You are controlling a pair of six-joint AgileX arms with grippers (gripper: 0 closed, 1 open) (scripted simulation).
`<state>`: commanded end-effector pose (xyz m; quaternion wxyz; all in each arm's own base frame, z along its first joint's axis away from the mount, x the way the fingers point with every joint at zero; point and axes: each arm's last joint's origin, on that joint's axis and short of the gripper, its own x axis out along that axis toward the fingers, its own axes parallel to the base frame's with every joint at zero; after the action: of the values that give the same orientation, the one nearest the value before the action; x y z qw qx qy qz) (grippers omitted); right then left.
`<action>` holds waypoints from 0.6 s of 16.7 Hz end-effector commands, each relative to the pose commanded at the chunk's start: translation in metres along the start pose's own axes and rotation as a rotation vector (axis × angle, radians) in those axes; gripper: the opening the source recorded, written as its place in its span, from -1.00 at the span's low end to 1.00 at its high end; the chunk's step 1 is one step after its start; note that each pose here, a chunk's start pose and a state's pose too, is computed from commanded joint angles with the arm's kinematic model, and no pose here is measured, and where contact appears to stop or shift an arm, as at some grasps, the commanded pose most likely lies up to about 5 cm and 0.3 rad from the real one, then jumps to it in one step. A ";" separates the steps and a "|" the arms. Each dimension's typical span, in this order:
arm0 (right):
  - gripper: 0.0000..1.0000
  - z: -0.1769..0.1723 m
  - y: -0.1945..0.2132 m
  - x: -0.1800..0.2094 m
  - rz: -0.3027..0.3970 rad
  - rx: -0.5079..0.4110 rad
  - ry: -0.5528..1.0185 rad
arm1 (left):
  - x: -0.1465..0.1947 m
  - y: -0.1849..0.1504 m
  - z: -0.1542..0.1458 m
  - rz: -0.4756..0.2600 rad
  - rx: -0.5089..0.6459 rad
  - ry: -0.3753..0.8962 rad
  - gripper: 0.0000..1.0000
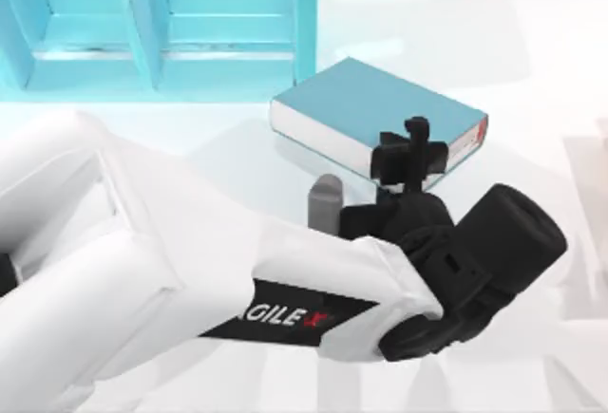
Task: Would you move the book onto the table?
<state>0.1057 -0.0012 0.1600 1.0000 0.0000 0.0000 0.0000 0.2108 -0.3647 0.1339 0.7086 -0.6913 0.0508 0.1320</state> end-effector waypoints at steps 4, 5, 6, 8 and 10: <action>1.00 0.000 0.000 0.000 0.000 0.000 0.000 | 0.005 0.013 0.001 0.007 0.015 -0.007 -1.00; 1.00 0.000 0.000 0.000 0.000 0.000 0.000 | 0.006 0.018 0.001 0.007 0.015 -0.005 -1.00; 1.00 0.000 0.000 0.000 0.000 0.000 0.000 | 0.007 0.022 0.000 0.006 0.011 -0.003 -1.00; 1.00 0.000 0.000 0.000 0.000 0.000 0.000 | 0.009 0.030 0.000 0.004 0.006 -0.003 -1.00; 1.00 0.000 0.000 0.000 0.000 0.000 0.000 | 0.010 0.031 0.000 0.004 0.006 -0.003 -1.00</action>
<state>0.1057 -0.0012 0.1600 1.0000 0.0000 0.0000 0.0000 0.2121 -0.3637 0.1014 0.7105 -0.6888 0.0516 0.1343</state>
